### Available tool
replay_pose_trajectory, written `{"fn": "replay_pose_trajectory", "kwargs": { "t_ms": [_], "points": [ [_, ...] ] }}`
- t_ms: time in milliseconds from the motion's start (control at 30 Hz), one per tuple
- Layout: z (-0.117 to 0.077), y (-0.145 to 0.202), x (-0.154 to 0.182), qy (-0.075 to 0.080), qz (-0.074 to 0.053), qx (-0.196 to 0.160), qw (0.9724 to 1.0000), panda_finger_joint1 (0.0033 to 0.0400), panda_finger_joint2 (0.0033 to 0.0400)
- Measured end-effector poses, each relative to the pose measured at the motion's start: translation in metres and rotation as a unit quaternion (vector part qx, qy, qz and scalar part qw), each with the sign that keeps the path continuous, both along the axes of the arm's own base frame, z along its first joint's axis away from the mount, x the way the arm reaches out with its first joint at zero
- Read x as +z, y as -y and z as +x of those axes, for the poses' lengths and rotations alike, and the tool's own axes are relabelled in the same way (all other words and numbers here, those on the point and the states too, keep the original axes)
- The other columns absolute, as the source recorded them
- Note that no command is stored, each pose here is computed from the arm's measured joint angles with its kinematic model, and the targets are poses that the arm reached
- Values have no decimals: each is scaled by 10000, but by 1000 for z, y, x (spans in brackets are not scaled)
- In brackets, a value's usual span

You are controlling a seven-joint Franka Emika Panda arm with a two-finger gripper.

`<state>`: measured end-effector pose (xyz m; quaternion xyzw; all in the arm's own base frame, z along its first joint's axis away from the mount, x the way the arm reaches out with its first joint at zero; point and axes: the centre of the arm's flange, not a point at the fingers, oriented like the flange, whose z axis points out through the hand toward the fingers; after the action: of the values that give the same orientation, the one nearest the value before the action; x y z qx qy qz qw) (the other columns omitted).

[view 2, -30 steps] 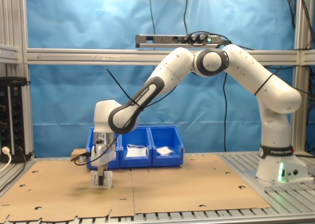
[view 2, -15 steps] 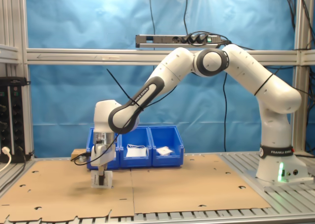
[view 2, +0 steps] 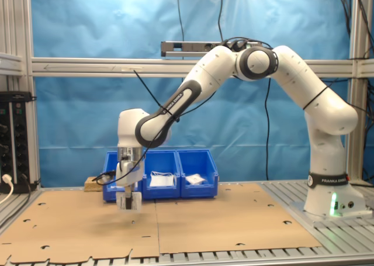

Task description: Pick and place sorting task of medical equipment.

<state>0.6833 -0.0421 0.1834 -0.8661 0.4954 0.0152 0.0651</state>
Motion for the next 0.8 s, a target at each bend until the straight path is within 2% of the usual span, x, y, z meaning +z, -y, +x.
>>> {"fn": "replay_pose_trajectory", "kwargs": {
  "t_ms": [267,300,500,733,800],
  "points": [
    [-31,14,53,-20,-77,-92,9999,55,55],
    [-40,19,69,0,-95,-128,9999,55,55],
    [-72,34,111,36,-109,-265,9996,56,56],
    [-112,65,150,88,-166,-491,9986,56,56],
    [-117,71,154,96,-179,-532,9984,56,56]
  ]
}}
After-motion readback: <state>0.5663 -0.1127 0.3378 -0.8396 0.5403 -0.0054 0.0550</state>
